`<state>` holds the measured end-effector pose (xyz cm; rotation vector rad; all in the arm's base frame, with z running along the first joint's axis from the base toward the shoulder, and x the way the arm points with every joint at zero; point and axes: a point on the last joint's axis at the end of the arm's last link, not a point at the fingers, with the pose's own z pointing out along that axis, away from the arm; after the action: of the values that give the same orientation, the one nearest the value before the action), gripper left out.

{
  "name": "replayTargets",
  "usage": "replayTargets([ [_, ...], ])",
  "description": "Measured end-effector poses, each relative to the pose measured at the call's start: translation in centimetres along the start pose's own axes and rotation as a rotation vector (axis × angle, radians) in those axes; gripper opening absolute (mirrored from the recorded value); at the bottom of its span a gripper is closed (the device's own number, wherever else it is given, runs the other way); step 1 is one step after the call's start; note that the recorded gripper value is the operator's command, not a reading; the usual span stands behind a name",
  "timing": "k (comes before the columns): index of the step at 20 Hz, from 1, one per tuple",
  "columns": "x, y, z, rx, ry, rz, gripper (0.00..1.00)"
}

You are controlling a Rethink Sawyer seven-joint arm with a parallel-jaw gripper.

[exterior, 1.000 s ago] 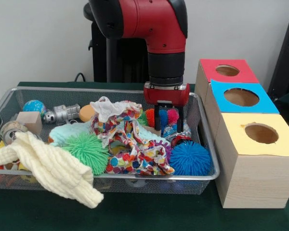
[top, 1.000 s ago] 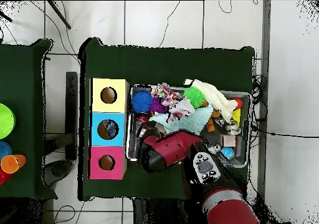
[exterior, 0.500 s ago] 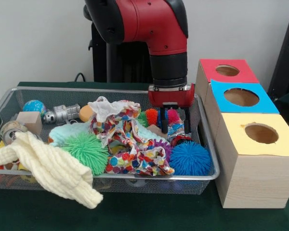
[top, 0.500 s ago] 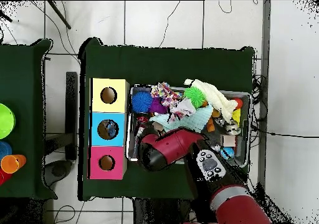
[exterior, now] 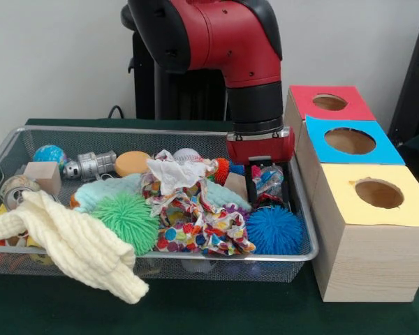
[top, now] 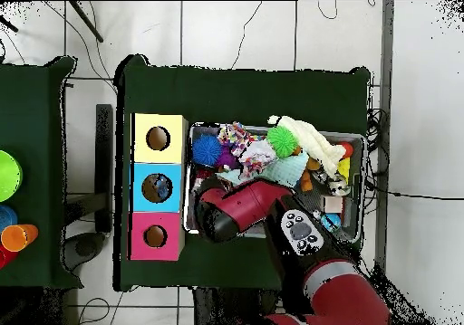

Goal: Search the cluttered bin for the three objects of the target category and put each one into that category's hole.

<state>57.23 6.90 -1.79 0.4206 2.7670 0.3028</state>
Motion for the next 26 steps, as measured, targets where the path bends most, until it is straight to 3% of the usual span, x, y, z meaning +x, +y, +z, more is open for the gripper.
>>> replayTargets([
  [9,-0.9,-0.6,1.2,-0.012,-0.025,-0.008,1.00],
  [10,-1.2,-0.5,1.4,-0.010,-0.033,-0.019,0.00],
  [26,-1.4,0.3,1.2,0.035,-0.021,-0.057,0.00],
])
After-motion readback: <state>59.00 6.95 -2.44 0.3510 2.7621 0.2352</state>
